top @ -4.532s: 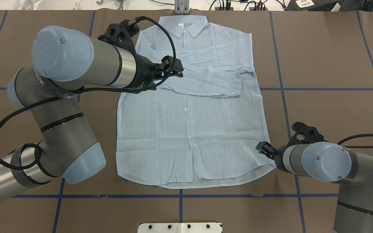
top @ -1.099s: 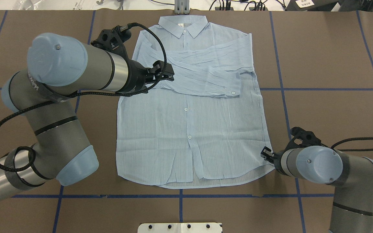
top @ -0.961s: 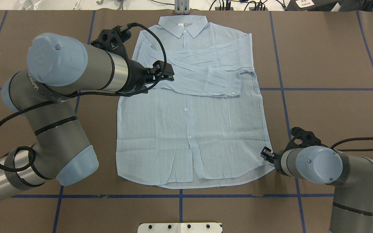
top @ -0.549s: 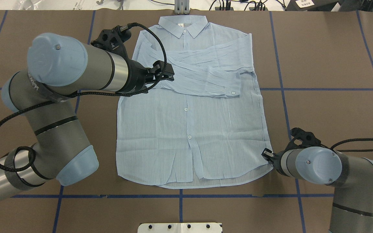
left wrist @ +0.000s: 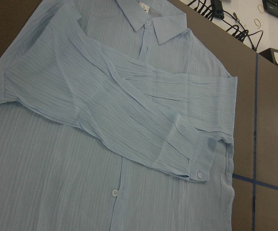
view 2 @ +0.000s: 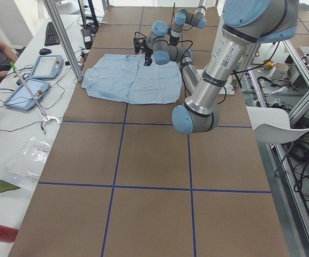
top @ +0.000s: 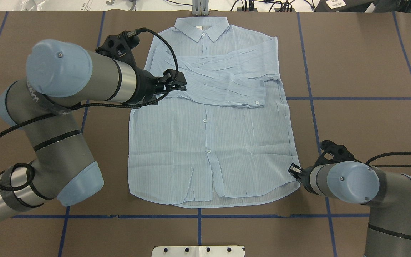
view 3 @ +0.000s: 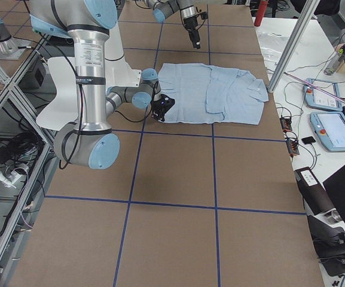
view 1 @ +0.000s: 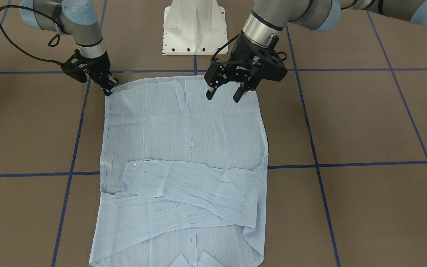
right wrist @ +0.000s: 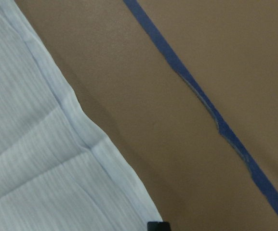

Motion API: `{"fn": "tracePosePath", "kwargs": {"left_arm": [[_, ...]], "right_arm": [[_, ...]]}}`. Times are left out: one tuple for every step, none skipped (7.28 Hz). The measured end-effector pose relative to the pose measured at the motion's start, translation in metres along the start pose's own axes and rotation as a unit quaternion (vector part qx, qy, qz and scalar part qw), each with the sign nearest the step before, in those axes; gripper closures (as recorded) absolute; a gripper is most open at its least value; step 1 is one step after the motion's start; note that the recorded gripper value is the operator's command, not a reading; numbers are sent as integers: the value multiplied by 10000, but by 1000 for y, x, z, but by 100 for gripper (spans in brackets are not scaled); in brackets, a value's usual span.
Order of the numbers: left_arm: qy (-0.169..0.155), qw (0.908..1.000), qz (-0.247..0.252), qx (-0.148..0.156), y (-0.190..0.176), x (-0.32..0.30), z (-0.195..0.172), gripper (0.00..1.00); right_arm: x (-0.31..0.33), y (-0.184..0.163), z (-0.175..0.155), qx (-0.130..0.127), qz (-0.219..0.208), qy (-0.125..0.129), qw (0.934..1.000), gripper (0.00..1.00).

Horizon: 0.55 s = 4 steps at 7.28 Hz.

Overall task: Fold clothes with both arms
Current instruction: 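Release the sleeve and move the left gripper to the hem corner nearest it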

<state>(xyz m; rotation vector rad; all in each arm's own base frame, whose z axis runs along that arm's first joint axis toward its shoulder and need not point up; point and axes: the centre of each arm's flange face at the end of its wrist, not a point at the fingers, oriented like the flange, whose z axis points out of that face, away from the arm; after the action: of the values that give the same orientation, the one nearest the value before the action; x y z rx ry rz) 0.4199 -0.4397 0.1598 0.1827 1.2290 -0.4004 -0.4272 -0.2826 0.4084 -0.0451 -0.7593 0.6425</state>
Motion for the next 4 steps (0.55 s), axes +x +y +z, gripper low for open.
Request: {"fn": "tracePosePath", "kwargs": {"left_arm": [[-268, 9996, -15, 47, 9, -35, 10, 10], [-544, 9985, 37, 77, 30, -70, 19, 10], [-810, 9966, 126, 52, 58, -99, 26, 10], [-1044, 9944, 154, -8, 81, -122, 30, 11]], "right_arm": [[4, -1, -12, -54, -4, -47, 10000, 100], [9, -2, -20, -89, -6, -62, 9999, 100], [11, -2, -24, -102, -7, -67, 9999, 100], [12, -2, -26, -108, -9, -79, 9999, 100]]}}
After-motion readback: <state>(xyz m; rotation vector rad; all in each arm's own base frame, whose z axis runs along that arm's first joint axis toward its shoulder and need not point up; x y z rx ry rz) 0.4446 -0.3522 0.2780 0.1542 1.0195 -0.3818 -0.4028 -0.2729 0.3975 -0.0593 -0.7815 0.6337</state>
